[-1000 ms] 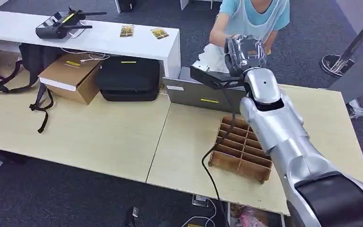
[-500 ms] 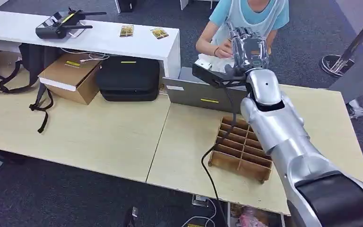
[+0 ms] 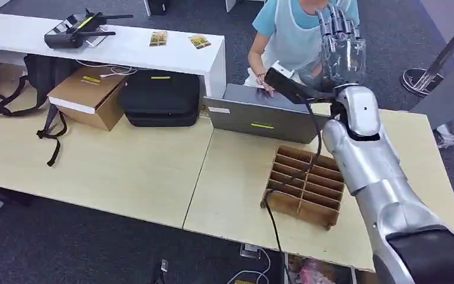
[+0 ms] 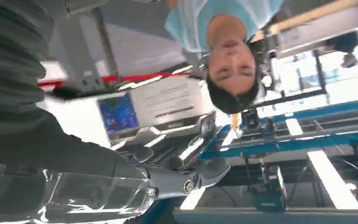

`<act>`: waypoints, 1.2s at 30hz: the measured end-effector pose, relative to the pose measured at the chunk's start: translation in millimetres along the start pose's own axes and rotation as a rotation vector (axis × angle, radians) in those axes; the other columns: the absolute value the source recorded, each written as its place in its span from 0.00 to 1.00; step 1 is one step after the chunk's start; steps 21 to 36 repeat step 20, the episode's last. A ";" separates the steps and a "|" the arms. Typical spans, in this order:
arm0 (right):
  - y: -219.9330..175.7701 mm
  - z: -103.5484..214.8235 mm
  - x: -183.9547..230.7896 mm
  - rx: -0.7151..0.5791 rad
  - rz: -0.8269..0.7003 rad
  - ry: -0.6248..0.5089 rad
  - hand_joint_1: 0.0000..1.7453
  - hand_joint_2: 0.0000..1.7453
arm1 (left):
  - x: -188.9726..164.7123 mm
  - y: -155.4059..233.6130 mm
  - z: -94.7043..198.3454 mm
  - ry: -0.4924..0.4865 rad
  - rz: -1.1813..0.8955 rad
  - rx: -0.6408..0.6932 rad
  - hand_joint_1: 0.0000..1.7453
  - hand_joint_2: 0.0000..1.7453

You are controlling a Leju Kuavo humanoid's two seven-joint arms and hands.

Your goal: Pass the card to the sensor for recognition and then transmit it.

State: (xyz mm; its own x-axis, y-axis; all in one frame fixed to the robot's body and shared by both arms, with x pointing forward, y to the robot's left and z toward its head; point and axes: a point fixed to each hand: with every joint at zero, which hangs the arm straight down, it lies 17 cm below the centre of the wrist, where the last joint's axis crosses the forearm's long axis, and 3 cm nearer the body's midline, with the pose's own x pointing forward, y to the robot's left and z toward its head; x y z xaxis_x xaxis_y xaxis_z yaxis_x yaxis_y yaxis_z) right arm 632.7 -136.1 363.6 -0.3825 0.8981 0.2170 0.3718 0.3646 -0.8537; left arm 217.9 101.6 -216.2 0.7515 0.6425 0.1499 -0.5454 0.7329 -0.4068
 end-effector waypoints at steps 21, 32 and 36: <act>-33.4 240.6 -129.7 0.035 -1.246 0.155 0.00 1.00 | 0.2 62.8 2.3 0.001 0.107 0.088 0.00 1.00; -33.4 240.6 -129.7 0.035 -1.246 0.155 0.00 1.00 | 0.2 62.8 2.3 0.001 0.107 0.088 0.00 1.00; -33.4 240.6 -129.7 0.035 -1.246 0.155 0.00 1.00 | 0.2 62.8 2.3 0.001 0.107 0.088 0.00 1.00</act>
